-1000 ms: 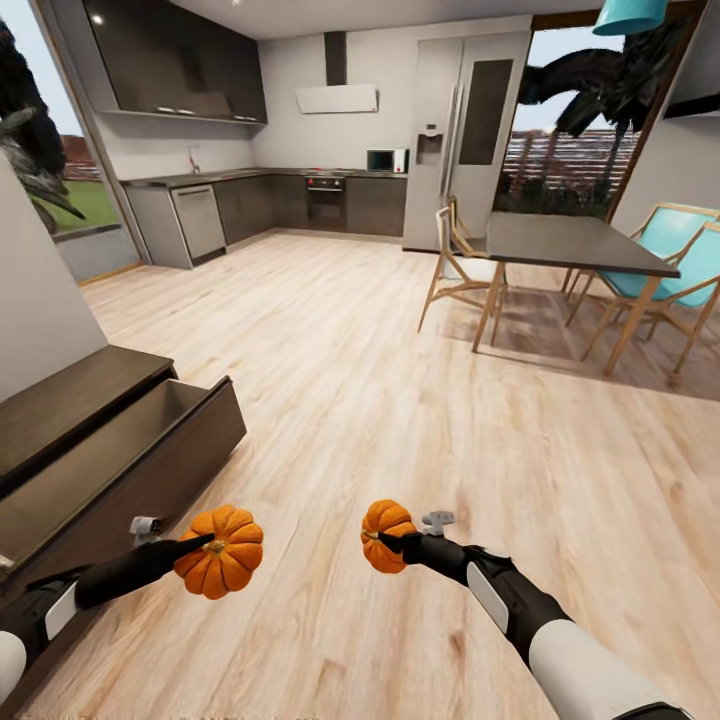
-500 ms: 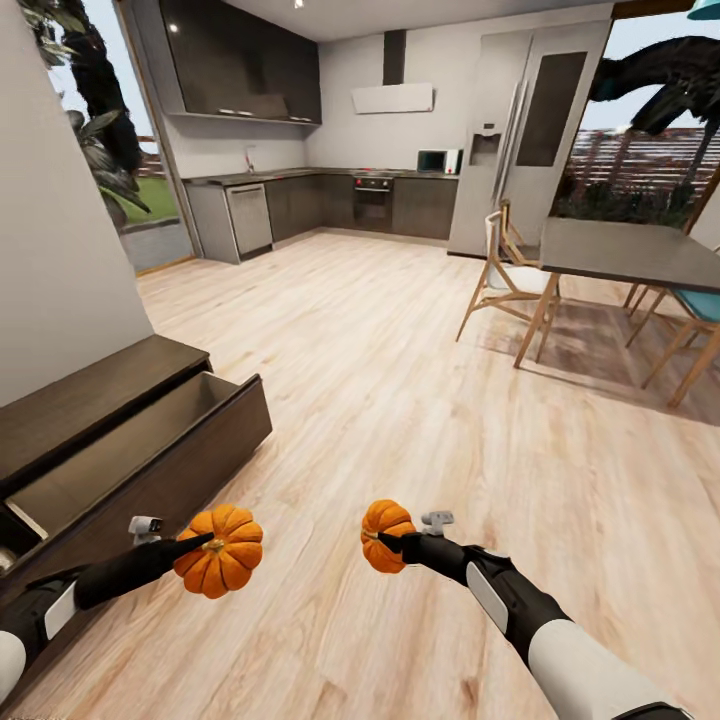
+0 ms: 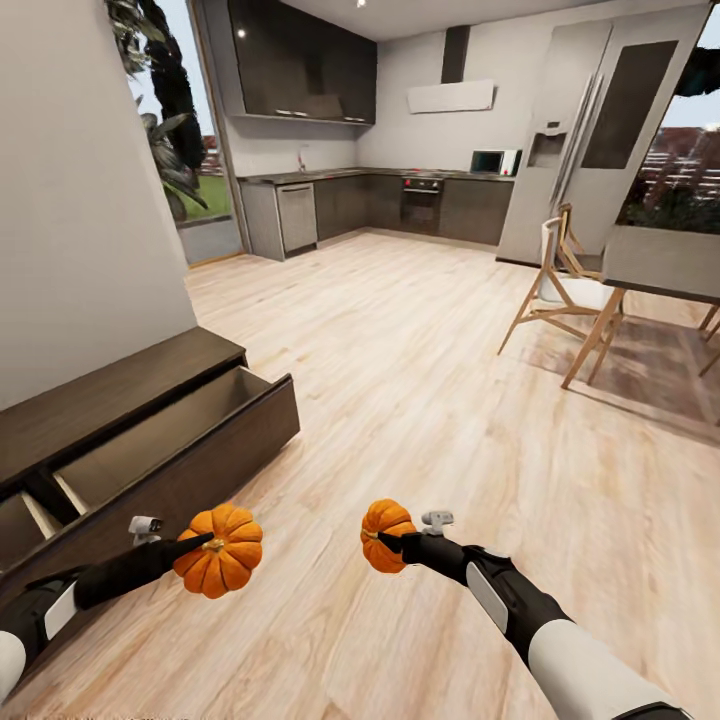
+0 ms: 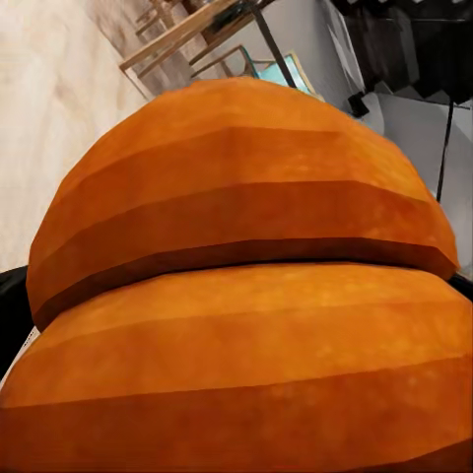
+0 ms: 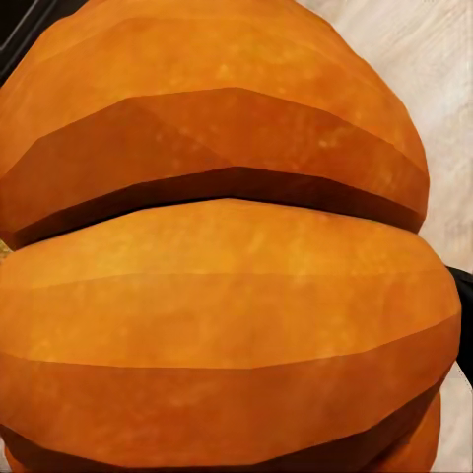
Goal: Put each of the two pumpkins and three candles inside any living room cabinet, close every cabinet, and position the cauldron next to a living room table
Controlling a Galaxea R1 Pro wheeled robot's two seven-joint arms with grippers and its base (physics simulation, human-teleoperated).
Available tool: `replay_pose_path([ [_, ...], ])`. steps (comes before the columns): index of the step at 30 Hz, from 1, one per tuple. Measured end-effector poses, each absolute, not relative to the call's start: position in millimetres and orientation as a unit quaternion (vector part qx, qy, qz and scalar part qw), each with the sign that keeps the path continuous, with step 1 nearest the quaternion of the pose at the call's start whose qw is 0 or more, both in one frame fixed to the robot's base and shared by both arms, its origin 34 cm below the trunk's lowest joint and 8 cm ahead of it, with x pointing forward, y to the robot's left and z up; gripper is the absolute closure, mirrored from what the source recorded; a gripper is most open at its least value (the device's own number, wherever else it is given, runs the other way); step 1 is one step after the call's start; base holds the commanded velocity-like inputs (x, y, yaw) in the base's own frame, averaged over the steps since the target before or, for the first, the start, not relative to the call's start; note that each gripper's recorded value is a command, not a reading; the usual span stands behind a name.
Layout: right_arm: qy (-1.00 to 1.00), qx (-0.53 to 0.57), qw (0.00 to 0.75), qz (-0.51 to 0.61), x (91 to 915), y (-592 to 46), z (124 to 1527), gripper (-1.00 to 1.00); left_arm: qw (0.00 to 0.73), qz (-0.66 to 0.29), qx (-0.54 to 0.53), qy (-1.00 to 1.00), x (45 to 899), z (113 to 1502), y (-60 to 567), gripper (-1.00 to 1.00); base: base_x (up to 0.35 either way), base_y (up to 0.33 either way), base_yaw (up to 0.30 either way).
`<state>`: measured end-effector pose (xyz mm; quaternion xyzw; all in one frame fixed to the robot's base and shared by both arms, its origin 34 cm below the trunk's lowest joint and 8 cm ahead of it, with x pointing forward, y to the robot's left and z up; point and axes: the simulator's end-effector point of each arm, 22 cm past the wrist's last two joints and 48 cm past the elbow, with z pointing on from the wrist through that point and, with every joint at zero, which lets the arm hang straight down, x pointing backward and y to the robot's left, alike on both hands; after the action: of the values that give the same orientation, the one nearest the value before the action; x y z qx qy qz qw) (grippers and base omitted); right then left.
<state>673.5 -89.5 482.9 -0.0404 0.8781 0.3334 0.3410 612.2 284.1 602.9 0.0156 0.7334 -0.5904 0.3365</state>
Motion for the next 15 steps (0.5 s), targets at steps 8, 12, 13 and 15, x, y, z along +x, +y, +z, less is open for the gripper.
replay_pose_path([
  [8,0.878,-0.041,0.341,0.333,673.3,-89.4,482.9,1.0,0.337,-0.591,0.016,0.732,611.9,603.7,284.2,1.0,0.235,-0.251,0.29],
  [12,0.878,-0.042,0.341,0.333,673.1,-89.4,482.8,1.0,0.343,-0.591,0.013,0.73,614.3,606.1,286.3,1.0,0.267,-0.24,0.29],
  [13,0.878,-0.042,0.341,0.333,673.1,-89.3,482.8,1.0,0.348,-0.592,0.009,0.727,616.2,607.9,288.1,1.0,0.273,-0.232,0.29],
  [15,0.878,-0.042,0.341,0.333,673.1,-89.4,482.8,1.0,0.354,-0.592,0.005,0.724,618.3,610.0,290.5,1.0,0.273,-0.231,0.29],
])
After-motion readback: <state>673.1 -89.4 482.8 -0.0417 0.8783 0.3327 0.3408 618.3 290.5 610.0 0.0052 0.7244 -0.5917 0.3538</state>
